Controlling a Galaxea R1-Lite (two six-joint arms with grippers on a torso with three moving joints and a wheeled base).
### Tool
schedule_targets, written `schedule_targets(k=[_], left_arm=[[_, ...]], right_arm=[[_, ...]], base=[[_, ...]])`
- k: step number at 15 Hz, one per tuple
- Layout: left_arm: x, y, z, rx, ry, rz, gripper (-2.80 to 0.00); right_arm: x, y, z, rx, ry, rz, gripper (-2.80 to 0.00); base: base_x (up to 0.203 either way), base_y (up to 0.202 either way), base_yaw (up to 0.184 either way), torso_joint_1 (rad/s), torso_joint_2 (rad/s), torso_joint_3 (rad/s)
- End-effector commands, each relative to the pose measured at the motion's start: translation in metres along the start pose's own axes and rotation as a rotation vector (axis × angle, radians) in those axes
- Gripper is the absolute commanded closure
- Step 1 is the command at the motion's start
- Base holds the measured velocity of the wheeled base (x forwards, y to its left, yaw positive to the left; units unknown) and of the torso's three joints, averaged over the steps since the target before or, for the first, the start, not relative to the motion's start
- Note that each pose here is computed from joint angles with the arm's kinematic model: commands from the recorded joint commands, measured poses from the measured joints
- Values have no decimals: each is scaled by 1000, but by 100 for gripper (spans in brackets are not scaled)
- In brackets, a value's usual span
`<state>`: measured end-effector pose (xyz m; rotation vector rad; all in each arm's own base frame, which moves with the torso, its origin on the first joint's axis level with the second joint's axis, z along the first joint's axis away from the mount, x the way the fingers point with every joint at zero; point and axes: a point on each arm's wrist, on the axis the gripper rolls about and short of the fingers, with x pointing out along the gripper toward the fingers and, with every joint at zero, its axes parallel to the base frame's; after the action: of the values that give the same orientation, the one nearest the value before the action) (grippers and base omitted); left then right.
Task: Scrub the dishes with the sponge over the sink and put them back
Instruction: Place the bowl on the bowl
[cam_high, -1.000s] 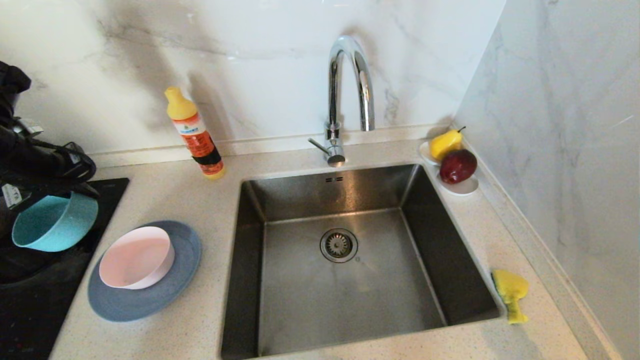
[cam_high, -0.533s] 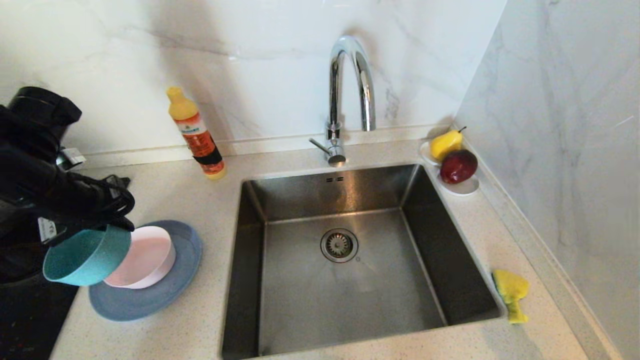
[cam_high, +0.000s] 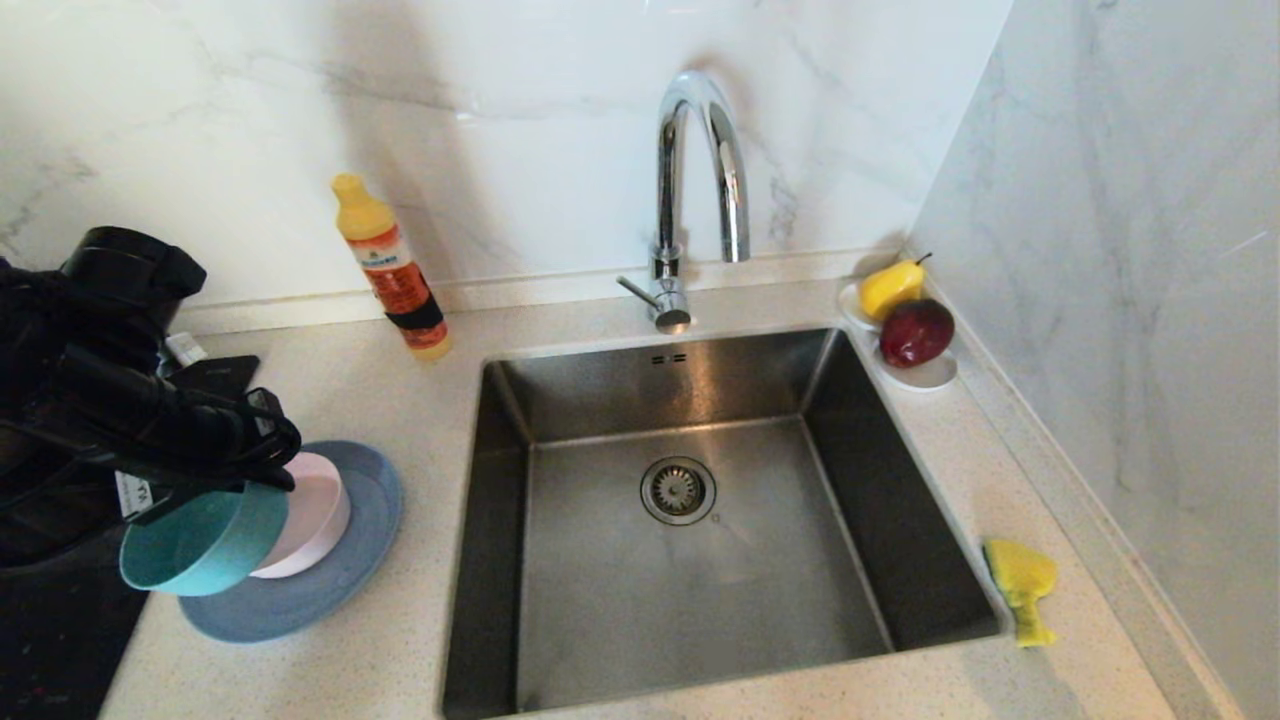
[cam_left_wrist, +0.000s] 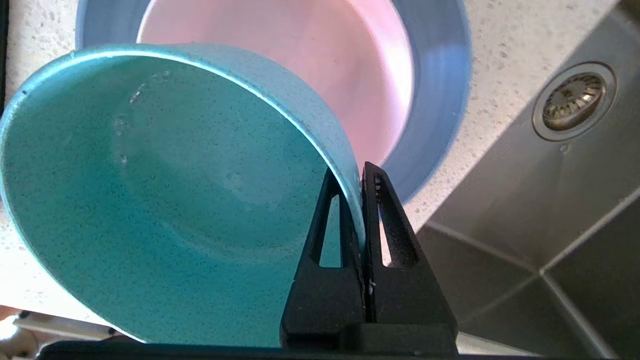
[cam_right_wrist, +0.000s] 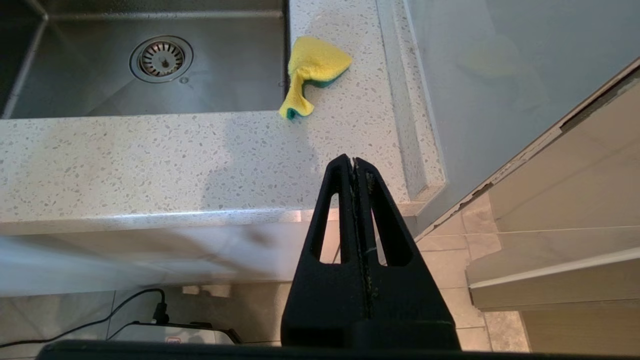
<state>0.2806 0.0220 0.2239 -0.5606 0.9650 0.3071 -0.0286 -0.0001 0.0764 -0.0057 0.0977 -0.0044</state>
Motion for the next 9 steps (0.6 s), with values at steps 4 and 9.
schedule_targets(k=[4, 9], left_arm=[[18, 0, 1, -9, -4, 1, 0], [25, -1, 3, -8, -16, -1, 0]], right_arm=[[0, 0, 0, -1, 2, 0, 0], [0, 0, 0, -1, 2, 0, 0]], base=[[0, 0, 0, 0, 0, 0], [0, 0, 0, 0, 0, 0]])
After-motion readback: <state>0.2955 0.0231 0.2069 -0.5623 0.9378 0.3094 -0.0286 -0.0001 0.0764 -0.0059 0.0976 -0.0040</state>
